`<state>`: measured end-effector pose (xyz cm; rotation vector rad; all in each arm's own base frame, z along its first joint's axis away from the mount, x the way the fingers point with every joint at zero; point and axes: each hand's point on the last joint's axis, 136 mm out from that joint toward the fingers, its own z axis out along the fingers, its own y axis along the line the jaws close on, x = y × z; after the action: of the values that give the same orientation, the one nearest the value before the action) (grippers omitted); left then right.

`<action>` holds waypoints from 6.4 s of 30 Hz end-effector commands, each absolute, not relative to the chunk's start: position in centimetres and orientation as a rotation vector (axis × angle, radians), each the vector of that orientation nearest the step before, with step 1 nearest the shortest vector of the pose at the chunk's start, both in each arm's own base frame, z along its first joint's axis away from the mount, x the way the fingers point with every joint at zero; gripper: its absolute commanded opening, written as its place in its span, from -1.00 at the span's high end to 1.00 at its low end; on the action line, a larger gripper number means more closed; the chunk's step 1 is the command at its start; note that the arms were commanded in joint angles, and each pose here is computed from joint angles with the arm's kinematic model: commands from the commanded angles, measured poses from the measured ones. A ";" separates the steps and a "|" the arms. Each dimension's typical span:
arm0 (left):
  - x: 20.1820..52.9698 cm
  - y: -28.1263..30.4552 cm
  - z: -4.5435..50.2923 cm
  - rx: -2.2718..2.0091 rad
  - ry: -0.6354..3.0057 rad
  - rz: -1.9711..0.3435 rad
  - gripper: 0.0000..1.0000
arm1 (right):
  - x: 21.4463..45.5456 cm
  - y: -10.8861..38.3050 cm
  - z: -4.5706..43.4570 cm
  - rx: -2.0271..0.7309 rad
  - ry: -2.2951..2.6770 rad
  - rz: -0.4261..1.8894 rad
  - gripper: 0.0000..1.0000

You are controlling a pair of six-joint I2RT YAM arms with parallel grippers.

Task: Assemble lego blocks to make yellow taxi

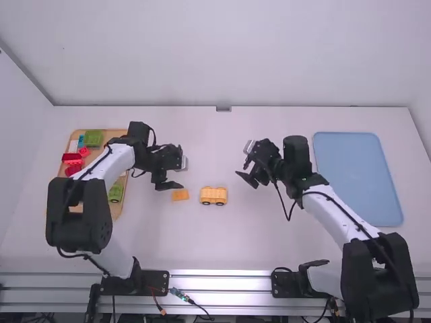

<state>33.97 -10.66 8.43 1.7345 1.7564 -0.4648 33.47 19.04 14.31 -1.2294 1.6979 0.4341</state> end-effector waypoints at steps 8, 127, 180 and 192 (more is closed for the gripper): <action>31.8 -12.8 8.0 1.661 1.652 -0.585 -0.98 | 27.4 22.3 10.6 -1.434 1.480 0.569 -0.99; 31.1 -10.1 0.4 1.388 1.612 -0.613 -0.88 | 27.4 29.4 -3.2 -1.393 1.580 0.987 0.06; 30.7 -10.3 -1.6 1.392 1.663 -0.661 -0.11 | 27.0 29.5 -3.0 -1.427 1.546 1.030 0.09; 31.0 -10.2 -1.3 1.390 1.698 -0.695 0.23 | 27.0 29.5 -2.9 -1.427 1.543 1.029 0.09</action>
<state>31.02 -10.18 -1.24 1.4015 1.7021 -0.6729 27.39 29.73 -2.41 -1.4278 1.5310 1.0109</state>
